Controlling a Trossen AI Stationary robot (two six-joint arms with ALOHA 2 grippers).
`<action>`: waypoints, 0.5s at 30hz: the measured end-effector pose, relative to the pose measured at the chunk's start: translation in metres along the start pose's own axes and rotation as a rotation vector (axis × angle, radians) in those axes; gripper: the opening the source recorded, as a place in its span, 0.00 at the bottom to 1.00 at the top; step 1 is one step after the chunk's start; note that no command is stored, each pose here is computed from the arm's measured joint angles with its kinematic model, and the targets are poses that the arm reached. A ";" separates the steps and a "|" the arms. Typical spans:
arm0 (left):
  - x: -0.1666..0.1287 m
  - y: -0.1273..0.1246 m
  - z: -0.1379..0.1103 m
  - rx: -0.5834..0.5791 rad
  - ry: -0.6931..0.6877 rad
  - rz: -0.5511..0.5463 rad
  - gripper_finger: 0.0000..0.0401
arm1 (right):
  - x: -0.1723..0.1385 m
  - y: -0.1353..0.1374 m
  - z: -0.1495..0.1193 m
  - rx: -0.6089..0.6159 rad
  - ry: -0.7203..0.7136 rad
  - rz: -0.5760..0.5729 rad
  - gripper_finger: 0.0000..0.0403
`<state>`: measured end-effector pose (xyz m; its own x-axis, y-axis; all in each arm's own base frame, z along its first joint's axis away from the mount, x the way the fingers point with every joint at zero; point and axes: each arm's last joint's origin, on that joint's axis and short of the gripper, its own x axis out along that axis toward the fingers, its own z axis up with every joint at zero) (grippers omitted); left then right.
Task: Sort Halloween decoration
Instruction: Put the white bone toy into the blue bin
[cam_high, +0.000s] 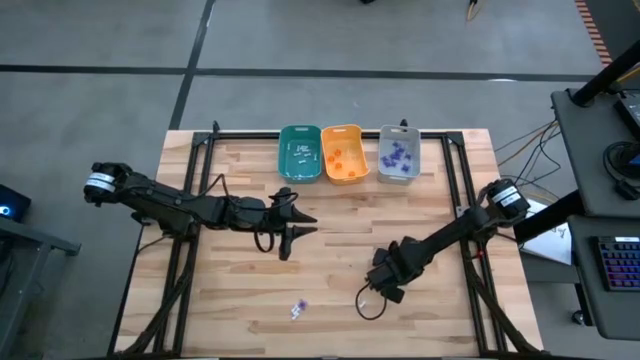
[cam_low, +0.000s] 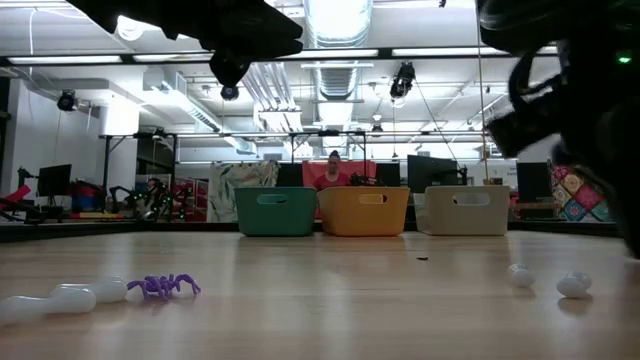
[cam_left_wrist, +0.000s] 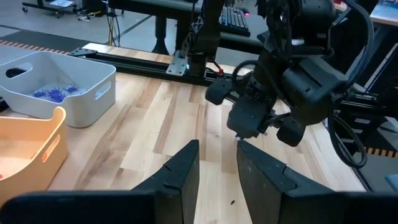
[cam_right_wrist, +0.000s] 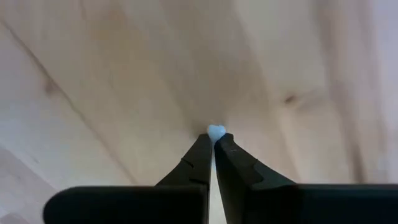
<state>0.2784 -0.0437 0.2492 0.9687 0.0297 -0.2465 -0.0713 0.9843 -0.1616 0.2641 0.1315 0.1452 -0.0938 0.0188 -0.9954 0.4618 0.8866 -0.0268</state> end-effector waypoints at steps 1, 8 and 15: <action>0.000 0.000 0.000 0.000 0.000 0.000 0.23 | -0.004 -0.001 0.001 -0.003 -0.014 0.000 0.02; 0.000 0.000 0.002 -0.005 -0.024 -0.005 0.23 | -0.050 -0.008 0.017 -0.063 -0.203 0.038 0.02; 0.000 0.000 0.002 0.011 -0.023 -0.004 0.23 | -0.092 -0.025 0.056 -0.161 -0.452 0.058 0.02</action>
<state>0.2788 -0.0437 0.2512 0.9742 0.0301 -0.2236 -0.0653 0.9862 -0.1518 0.3105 0.0811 0.2322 0.3376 -0.1006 -0.9359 0.3095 0.9509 0.0094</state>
